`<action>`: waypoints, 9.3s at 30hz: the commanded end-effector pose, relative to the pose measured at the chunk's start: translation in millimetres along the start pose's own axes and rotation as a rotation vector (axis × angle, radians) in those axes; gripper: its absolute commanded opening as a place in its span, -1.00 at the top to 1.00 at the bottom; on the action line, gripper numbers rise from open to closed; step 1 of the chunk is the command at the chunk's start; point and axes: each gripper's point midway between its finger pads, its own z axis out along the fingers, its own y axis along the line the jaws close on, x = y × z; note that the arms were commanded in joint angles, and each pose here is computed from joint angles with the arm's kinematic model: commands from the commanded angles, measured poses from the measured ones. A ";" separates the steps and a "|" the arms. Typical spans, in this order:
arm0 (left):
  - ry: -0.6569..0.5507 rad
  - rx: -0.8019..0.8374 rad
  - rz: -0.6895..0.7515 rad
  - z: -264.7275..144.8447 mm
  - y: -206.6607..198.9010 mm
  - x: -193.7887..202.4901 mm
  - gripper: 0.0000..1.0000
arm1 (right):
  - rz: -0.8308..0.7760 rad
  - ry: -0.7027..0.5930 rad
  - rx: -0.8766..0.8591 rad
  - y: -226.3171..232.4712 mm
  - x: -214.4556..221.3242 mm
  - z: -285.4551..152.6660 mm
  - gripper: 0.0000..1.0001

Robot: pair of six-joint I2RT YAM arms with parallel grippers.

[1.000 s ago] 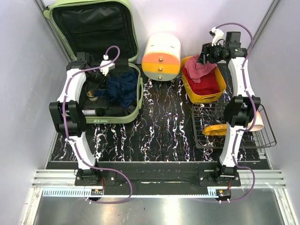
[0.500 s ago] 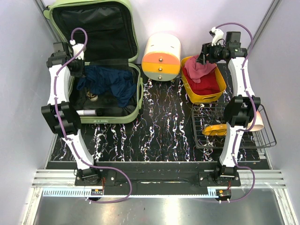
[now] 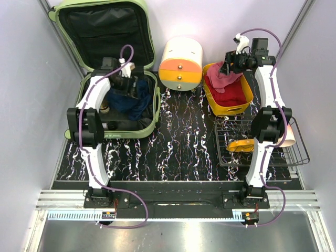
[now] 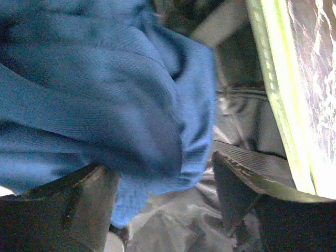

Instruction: Open, take out, and arrange the luggage

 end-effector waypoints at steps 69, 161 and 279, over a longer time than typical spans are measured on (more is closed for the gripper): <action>-0.541 0.119 1.085 -179.1 -120.5 -81.0 1.00 | -0.530 -0.569 -0.478 291.0 -89.6 -47.4 -0.99; -0.597 0.212 0.815 -191.7 -173.7 -52.7 -0.98 | -0.356 -0.574 0.891 16.7 -128.6 -185.6 1.00; -0.342 0.100 0.503 -129.2 -97.3 -36.1 -0.98 | -0.079 0.212 0.743 -238.1 87.3 -67.5 -0.75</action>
